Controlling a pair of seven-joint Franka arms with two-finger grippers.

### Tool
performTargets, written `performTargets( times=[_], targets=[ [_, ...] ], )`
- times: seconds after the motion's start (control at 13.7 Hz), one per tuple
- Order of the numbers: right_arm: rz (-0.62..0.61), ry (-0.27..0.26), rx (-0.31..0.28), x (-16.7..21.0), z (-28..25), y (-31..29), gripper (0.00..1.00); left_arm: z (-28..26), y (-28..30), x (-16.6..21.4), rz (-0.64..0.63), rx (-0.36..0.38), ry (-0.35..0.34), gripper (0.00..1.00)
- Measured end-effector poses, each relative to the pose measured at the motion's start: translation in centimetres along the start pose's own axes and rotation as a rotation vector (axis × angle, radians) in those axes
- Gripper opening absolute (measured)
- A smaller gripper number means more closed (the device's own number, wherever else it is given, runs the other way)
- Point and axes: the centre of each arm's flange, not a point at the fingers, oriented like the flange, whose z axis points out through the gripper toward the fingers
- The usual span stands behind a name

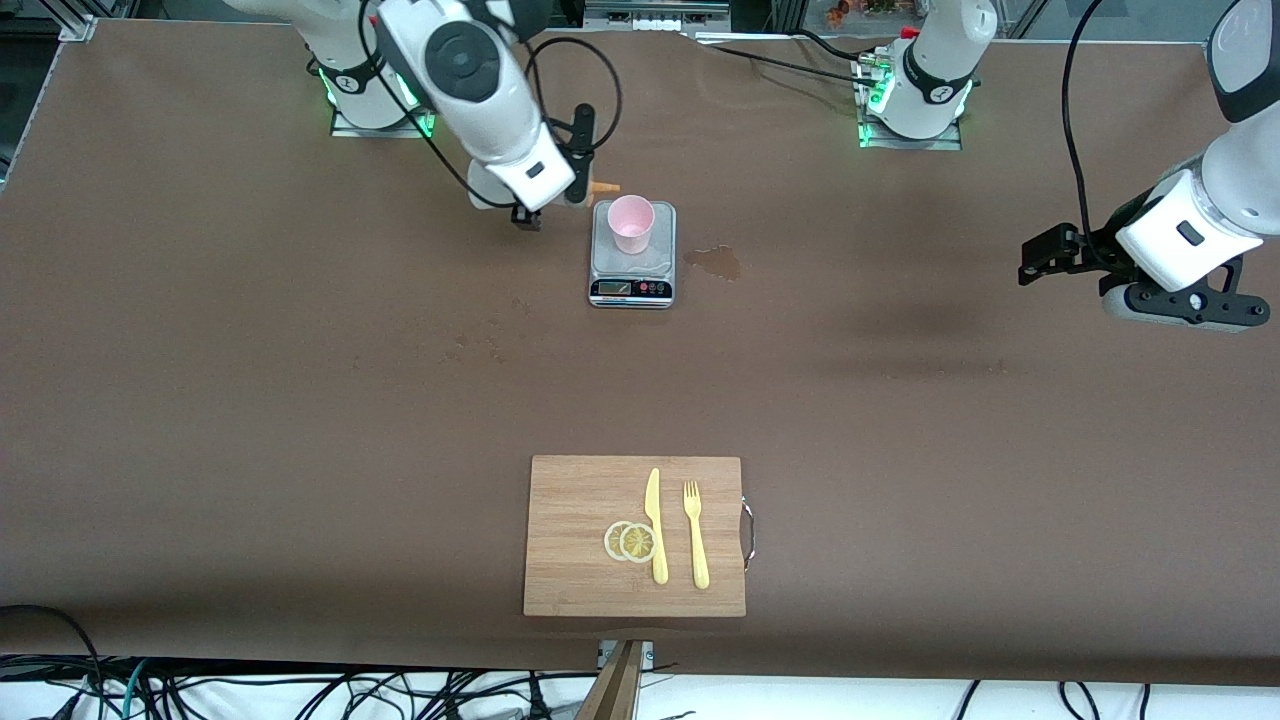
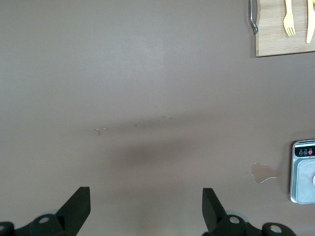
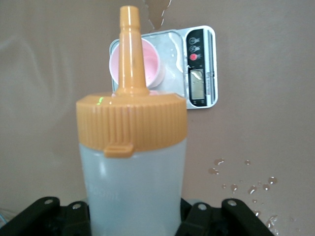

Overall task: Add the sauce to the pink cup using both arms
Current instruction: 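Carry the sauce bottle back beside its starting spot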

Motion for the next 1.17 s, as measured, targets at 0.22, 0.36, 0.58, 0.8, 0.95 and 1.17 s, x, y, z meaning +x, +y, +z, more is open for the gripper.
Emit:
performTargets(
  times=[0.22,0.36,0.58,0.8,0.95,1.17],
  targets=[
    [-0.039,0.13,0.054,-3.5,-1.2,3.4,0.25,0.0,0.1,0.0,0.001,0.0,0.0,1.0],
    [-0.07,0.206,0.071,-5.5,-1.8,5.1,0.25,0.0,0.0,0.0,0.001,0.0,0.0,1.0],
    [-0.118,0.297,0.081,-8.0,-2.1,7.3,0.25,0.0,0.1,0.0,0.001,0.0,0.0,1.0],
    [-0.192,0.406,0.122,-11.2,-1.3,10.2,0.25,0.0,0.1,0.0,0.001,0.0,0.0,1.0],
    [-0.26,0.479,0.148,-14.4,-0.5,12.9,0.25,0.0,0.1,0.0,0.001,0.0,0.0,1.0],
    [-0.359,0.606,0.188,-20.3,2.3,16.5,0.25,0.0,0.1,0.0,0.001,0.0,0.0,1.0]
  ],
)
